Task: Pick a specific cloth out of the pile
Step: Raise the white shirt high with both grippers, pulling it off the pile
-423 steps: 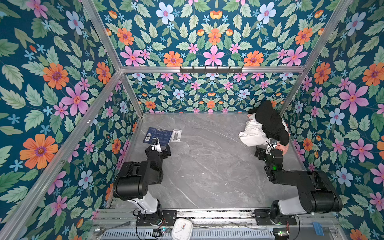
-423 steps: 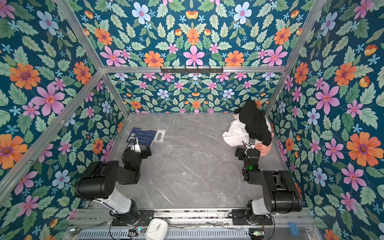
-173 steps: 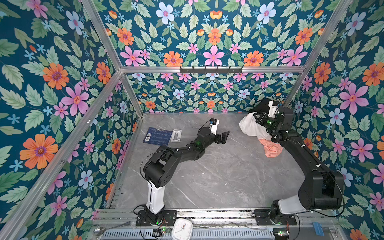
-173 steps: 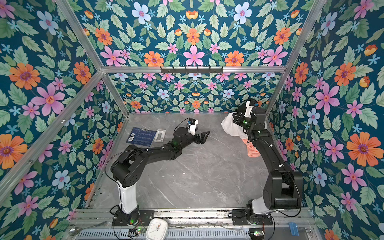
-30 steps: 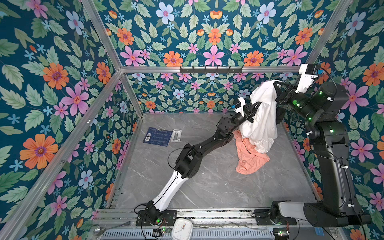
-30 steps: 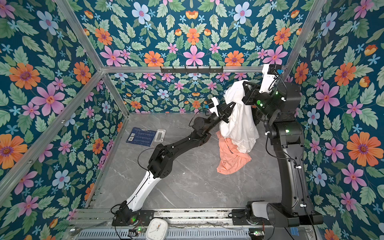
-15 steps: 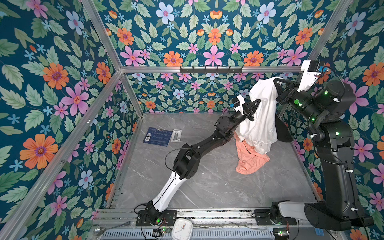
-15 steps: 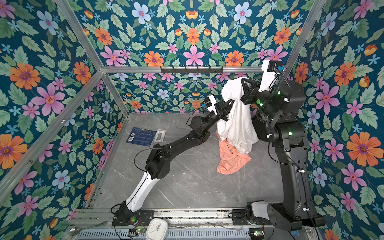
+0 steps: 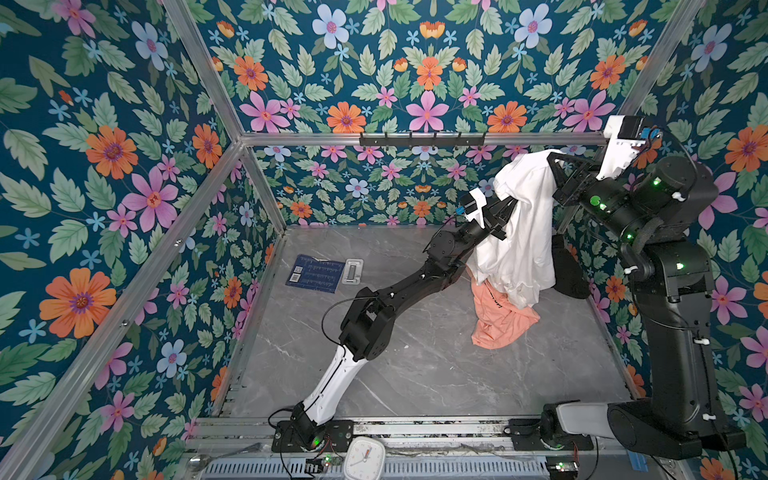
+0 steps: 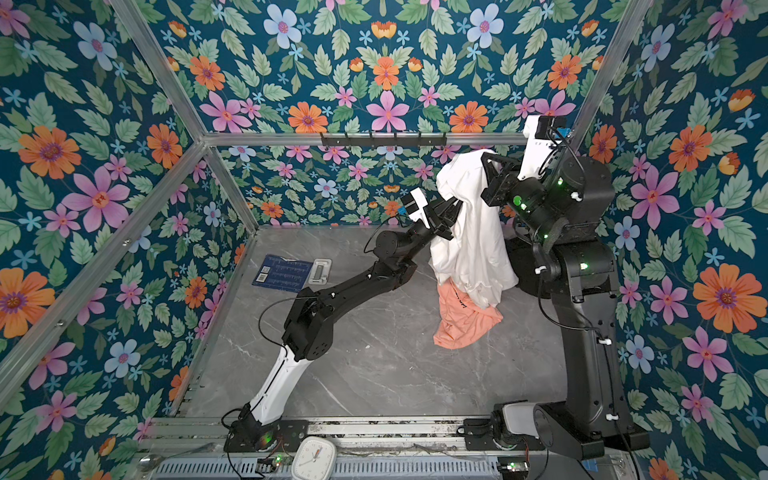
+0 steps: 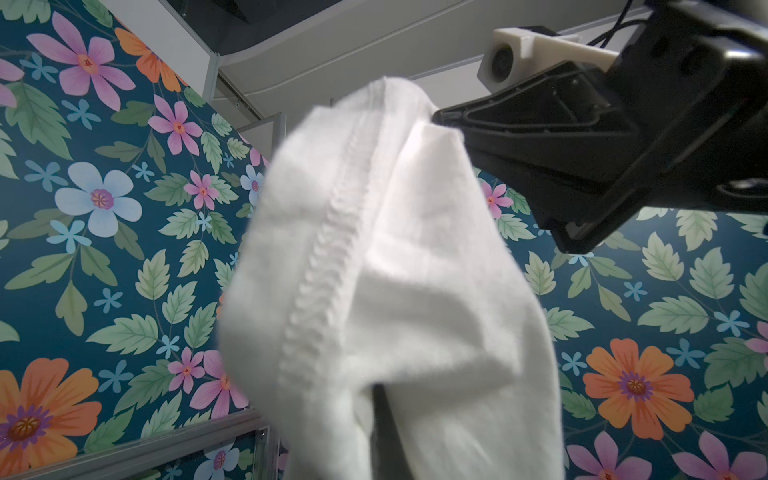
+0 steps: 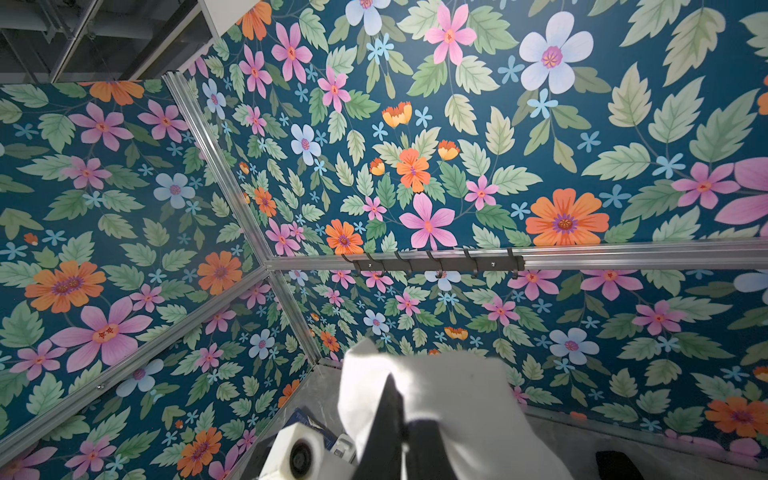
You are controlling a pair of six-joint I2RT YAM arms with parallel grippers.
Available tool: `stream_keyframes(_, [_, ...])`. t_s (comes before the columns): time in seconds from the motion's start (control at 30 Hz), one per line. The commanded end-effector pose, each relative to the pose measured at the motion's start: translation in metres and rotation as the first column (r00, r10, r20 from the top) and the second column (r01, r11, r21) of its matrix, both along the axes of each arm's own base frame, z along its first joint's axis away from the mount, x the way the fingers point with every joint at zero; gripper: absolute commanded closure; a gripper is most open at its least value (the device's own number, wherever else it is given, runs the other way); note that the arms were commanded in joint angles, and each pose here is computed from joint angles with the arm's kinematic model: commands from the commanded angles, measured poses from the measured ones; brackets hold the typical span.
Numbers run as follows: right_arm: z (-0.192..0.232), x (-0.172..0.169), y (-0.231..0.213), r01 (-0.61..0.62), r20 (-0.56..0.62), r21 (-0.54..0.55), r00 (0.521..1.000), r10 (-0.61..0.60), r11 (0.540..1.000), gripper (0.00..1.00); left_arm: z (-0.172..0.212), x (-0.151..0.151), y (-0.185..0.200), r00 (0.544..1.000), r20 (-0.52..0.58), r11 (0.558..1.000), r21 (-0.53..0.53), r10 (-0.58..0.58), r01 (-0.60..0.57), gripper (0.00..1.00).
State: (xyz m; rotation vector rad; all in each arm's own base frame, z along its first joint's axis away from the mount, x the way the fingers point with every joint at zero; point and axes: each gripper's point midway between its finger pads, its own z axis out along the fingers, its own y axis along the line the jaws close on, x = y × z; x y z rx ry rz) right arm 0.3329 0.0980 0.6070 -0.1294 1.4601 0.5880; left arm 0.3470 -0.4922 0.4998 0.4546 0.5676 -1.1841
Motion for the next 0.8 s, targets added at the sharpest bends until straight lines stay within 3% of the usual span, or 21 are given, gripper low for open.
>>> stream_keyframes(0.0, [0.015, -0.006, 0.003, -0.013, 0.057, -0.008, 0.998, 0.014, 1.000, 1.00, 0.016, -0.010, 0.012, 0.999, 0.047, 0.999, -0.043, 0.011, -0.009, 1.00])
stream_keyframes(0.77, [0.049, -0.022, -0.004, 0.006, 0.150, 0.038, 0.989, -0.012, 0.999, 1.00, 0.058, -0.030, 0.025, 0.994, 0.109, 0.999, -0.003, 0.032, -0.032, 1.00])
